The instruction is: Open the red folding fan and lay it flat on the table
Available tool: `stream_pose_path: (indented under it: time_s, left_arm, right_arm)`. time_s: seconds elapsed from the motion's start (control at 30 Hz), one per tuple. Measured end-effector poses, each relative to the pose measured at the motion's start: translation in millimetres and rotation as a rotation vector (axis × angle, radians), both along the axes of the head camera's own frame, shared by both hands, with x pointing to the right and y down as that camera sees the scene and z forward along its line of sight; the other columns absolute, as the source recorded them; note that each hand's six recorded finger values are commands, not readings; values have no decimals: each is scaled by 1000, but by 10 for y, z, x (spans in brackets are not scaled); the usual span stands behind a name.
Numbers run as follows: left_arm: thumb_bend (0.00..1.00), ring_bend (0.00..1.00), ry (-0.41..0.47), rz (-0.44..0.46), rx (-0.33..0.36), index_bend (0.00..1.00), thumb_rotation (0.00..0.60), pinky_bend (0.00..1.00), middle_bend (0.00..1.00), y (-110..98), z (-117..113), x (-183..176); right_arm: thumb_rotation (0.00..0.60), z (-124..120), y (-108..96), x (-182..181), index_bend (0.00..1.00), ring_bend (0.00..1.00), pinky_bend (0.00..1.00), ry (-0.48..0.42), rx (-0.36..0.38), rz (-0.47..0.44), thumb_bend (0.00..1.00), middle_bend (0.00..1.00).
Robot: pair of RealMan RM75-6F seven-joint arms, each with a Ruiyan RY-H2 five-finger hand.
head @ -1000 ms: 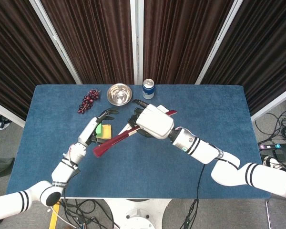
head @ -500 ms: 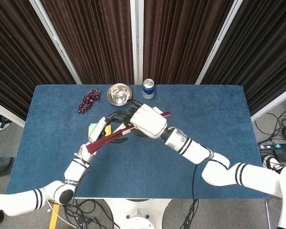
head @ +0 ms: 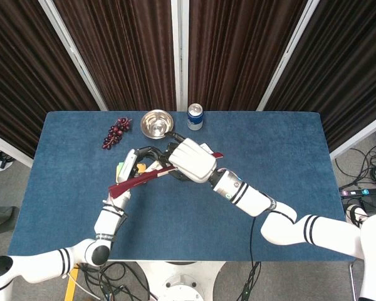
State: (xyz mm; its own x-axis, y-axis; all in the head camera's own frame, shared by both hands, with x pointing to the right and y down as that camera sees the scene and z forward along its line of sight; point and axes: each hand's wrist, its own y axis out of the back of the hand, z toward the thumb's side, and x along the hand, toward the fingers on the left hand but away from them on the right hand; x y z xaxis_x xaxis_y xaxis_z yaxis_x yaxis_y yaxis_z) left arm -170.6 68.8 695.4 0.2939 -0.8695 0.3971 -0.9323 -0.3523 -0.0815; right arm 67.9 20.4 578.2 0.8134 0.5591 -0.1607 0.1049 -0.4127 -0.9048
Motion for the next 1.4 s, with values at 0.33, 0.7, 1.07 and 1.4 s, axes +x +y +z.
stream_pose_path:
  time_s: [0.33,0.7,1.07,1.4]
  left_arm:
    - [375,517,31,-74,-1,796,600,482,702,22,58,-66]
    - [383,517,-62,-56,39,801,600,483,706,20,70,-201]
    - [383,516,-326,-22,125,783,600,490,691,-79,3,-586]
    - [382,515,-653,6,245,767,600,490,677,-157,-148,-884]
  right_arm:
    - [600,39,-23,16,869,416,142,2,-17,24,929,661]
    - [600,-29,-89,99,869,416,140,18,33,40,929,661]
    - [600,-160,-57,475,865,425,118,114,183,49,934,661]
    - [600,-261,-4,837,865,428,103,200,309,76,938,661]
